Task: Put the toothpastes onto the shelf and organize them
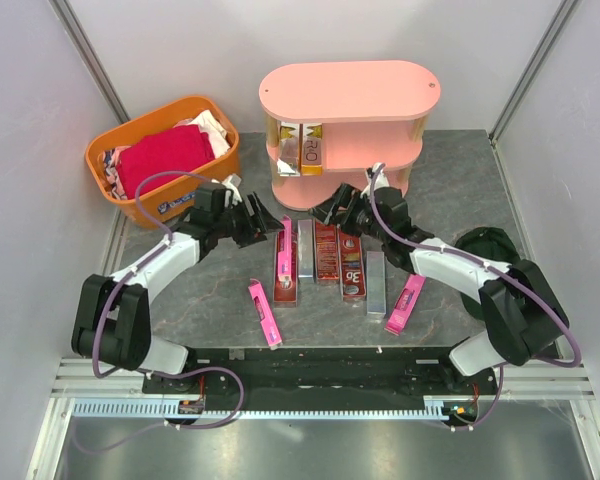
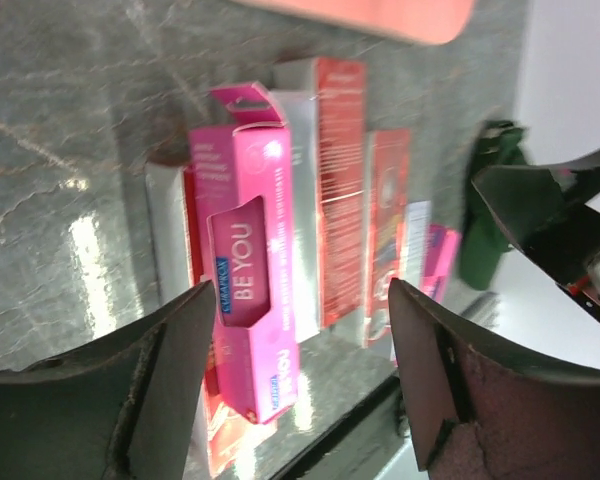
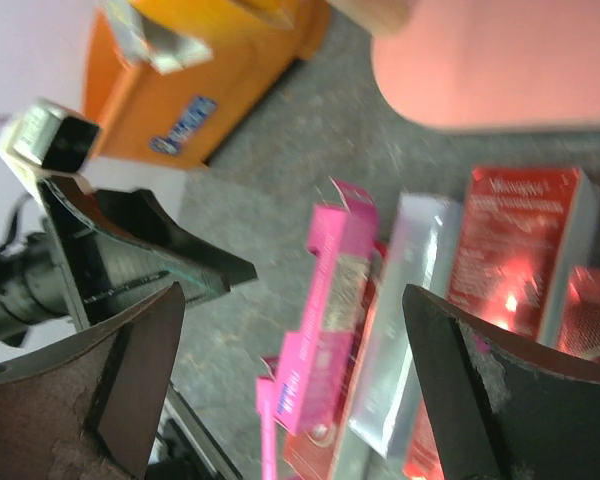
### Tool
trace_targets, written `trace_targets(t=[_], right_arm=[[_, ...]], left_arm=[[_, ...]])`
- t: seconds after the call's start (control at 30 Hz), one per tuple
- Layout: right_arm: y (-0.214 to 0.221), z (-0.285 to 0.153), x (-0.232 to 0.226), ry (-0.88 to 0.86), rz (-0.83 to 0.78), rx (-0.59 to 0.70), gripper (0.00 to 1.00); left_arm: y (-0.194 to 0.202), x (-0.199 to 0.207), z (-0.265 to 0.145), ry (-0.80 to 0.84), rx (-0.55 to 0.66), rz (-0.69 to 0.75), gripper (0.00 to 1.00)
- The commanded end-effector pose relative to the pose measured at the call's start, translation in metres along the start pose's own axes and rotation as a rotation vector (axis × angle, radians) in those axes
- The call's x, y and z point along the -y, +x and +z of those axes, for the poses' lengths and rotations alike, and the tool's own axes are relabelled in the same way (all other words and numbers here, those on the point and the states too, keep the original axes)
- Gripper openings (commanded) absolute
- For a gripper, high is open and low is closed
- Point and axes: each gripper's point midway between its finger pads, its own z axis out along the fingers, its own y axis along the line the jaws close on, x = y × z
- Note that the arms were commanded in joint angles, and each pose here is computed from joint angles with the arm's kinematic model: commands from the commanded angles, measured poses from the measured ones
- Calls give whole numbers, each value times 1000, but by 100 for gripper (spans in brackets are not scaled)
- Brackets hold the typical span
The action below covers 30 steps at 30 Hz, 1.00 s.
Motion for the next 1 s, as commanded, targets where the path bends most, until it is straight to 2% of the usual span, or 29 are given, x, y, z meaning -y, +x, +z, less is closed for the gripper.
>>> trace_targets(t=[0.0,0.3,0.57,0.7,0.73,0.97], right_arm=[[24,-8,18,46,-43,-54,98],[43,-17,38,96,-46,-91,98],[48,-18,44,112,-48,-106,98],[49,-18,45,115,-54,-109,98],[50,-18,46,118,-54,-112,98],[48,-19,45,121,-72,-115,98]], left_arm=[[-2,-11,11,-140,22,116,75],[11,-13,39,-288,-27,239,71],[19,-30,61,-465,-39,334,59],[24,-30,67,-474,-52,350,40],[24,-30,67,-475,-52,351,38],[13,-16,50,-450,4,367,32]])
